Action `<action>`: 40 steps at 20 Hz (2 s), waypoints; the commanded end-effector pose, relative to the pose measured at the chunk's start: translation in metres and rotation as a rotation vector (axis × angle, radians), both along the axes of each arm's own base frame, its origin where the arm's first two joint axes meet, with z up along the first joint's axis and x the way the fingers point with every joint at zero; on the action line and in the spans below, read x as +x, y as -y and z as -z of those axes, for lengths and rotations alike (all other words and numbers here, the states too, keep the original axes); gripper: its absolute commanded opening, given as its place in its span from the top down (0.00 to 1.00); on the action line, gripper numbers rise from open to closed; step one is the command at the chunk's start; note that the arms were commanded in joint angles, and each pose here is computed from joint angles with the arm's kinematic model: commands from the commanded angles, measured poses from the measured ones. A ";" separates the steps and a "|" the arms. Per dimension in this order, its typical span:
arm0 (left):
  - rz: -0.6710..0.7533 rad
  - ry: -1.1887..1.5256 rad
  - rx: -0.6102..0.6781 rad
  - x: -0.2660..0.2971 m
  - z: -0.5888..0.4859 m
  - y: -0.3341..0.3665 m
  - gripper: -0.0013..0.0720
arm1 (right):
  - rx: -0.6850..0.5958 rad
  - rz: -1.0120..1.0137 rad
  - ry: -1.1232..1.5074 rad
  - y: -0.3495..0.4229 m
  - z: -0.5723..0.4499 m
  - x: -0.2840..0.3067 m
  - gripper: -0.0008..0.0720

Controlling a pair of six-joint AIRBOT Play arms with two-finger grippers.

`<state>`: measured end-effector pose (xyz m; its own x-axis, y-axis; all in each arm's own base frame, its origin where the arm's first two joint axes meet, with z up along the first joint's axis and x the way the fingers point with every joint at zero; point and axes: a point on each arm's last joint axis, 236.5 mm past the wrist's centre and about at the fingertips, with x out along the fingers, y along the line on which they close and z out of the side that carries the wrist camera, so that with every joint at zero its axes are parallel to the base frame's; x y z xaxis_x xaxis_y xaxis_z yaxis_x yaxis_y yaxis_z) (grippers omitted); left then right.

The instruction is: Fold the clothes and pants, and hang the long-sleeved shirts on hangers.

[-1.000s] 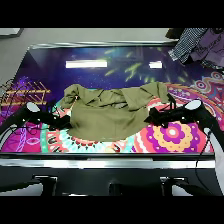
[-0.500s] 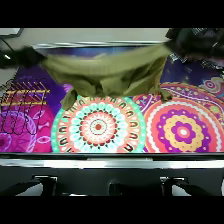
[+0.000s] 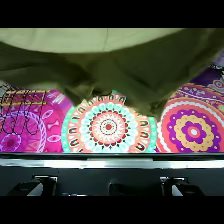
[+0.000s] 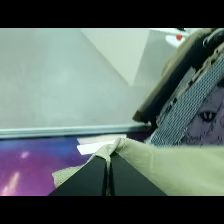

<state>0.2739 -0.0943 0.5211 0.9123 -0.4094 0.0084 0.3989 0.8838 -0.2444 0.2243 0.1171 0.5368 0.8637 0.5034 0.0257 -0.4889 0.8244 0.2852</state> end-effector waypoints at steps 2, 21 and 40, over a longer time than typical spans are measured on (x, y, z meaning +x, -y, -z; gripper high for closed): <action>-0.057 -0.053 -0.024 -0.031 0.006 -0.011 0.96 | 0.078 0.186 0.001 0.036 -0.008 -0.031 0.95; -0.041 -1.093 -0.109 0.254 0.500 0.045 0.96 | 0.344 -0.019 -1.072 -0.037 0.481 0.382 0.94; 0.265 -1.158 -0.019 0.147 0.437 0.136 0.20 | -0.248 0.340 -1.120 0.156 0.376 0.154 0.37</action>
